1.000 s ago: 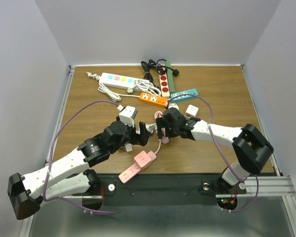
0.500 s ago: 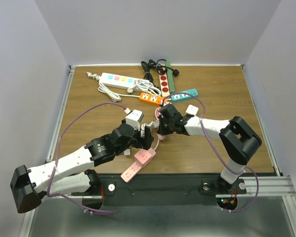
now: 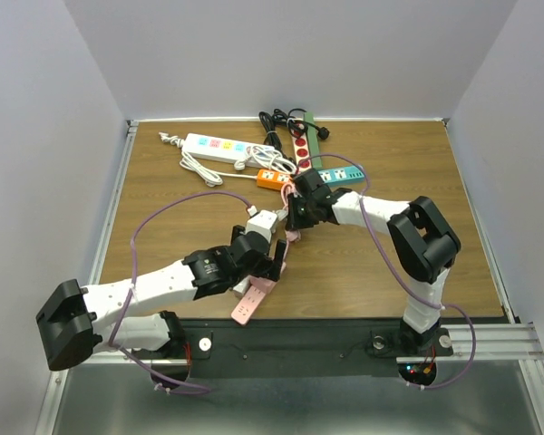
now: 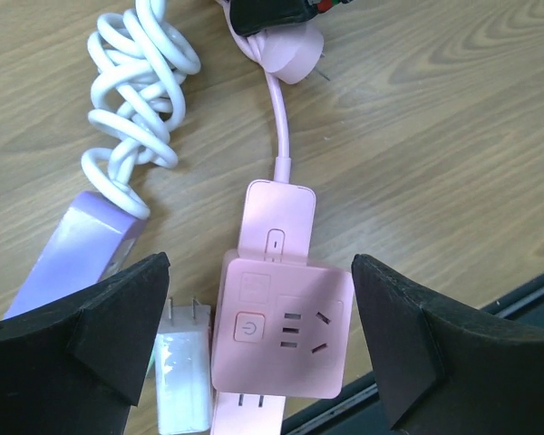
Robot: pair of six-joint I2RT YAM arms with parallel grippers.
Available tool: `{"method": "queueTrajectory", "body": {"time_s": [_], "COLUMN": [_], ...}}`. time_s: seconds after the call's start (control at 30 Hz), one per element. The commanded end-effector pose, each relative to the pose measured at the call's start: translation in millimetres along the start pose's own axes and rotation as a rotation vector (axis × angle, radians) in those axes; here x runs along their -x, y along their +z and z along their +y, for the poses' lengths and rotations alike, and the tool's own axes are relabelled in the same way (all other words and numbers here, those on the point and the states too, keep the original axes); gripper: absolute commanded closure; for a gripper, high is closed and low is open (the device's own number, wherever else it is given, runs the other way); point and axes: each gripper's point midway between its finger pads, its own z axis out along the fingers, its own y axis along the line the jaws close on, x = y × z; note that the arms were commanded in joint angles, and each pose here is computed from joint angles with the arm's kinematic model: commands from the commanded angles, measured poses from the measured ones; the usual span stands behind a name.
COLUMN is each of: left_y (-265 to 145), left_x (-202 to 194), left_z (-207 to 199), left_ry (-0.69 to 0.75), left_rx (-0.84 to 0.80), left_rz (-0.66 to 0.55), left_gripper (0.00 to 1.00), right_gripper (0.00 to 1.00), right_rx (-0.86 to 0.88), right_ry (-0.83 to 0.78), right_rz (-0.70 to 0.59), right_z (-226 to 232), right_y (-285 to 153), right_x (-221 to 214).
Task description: Insert the plug
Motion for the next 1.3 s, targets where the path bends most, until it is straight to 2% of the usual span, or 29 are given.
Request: {"method": "queueTrajectory", "body": {"time_s": [0.0, 0.33, 0.5, 0.9, 1.2, 1.27], "left_y": [0, 6, 11, 18, 16, 16], "left_x": [29, 25, 12, -11, -29, -34], "left_z": [-2, -25, -18, -5, -4, -3], "left_ry": [0.004, 0.006, 0.008, 0.003, 0.008, 0.014], "left_rx": [0.038, -0.057, -0.008, 0.052, 0.046, 0.045], "left_rz": [-0.071, -0.022, 0.039, 0.085, 0.134, 0.149], "left_gripper": [0.06, 0.06, 0.06, 0.07, 0.09, 0.13], "right_gripper": [1.0, 1.0, 0.99, 1.0, 1.0, 1.0], "right_rx": [-0.166, -0.179, -0.168, -0.164, -0.174, -0.175], "right_ry": [-0.007, 0.009, 0.011, 0.019, 0.028, 0.031], "right_rz": [-0.134, -0.13, -0.126, -0.122, -0.125, -0.125], "right_z": [-58, -72, -71, -72, -77, -78], "right_y": [18, 31, 31, 32, 32, 33], "right_x": [51, 63, 63, 62, 65, 65]}}
